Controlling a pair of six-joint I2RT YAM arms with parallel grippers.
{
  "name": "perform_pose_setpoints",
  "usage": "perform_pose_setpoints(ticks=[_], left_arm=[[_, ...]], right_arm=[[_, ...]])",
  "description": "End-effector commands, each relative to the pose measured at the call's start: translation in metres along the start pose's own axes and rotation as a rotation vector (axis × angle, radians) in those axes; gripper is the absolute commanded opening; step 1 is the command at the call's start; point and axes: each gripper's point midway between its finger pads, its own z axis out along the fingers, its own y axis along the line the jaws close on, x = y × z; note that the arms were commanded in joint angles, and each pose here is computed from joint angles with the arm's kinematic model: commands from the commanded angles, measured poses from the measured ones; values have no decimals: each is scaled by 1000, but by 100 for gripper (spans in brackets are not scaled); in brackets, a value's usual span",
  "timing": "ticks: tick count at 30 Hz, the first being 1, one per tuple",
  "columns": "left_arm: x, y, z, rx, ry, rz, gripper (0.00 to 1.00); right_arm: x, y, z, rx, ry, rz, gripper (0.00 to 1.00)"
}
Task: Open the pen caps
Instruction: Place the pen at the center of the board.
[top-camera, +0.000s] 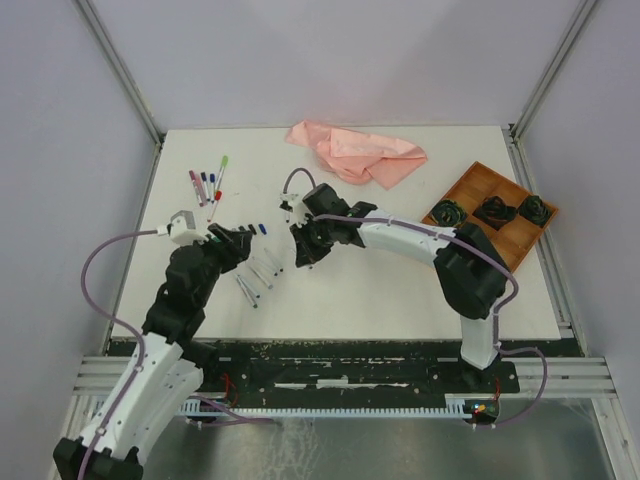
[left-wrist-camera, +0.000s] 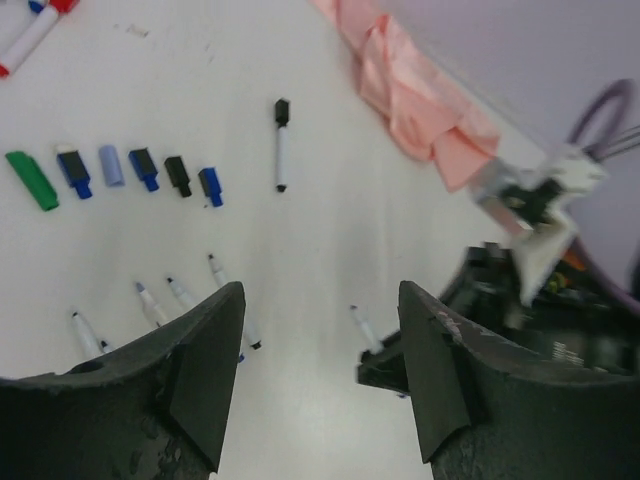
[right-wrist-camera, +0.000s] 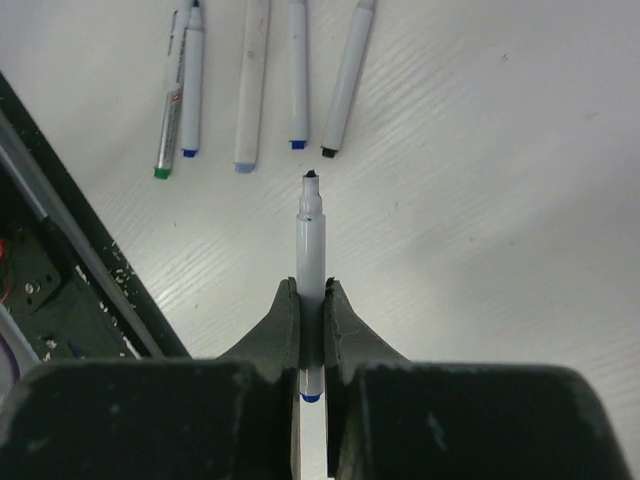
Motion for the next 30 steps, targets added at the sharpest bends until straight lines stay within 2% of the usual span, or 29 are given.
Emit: perform_pose_setpoints(ticks=[1, 5, 12, 23, 30], left_arm=[[-33, -26, -29, 153, -149, 1, 71], [-46, -20, -49, 155, -223, 4, 74], [-44, -12, -58, 148, -244, 4, 74], [-47, -9, -62, 147, -275, -4, 74], [-48, -10, -62, 152, -277, -4, 74]], right_arm=[[-25, -14, 23, 118, -11, 34, 9], [-36, -11, 50, 123, -2, 55, 12], [-44, -25, 78, 199, 18, 99, 14], [-31, -34, 95, 244, 57, 103, 21], [-28, -39, 98, 265, 68, 107, 28]])
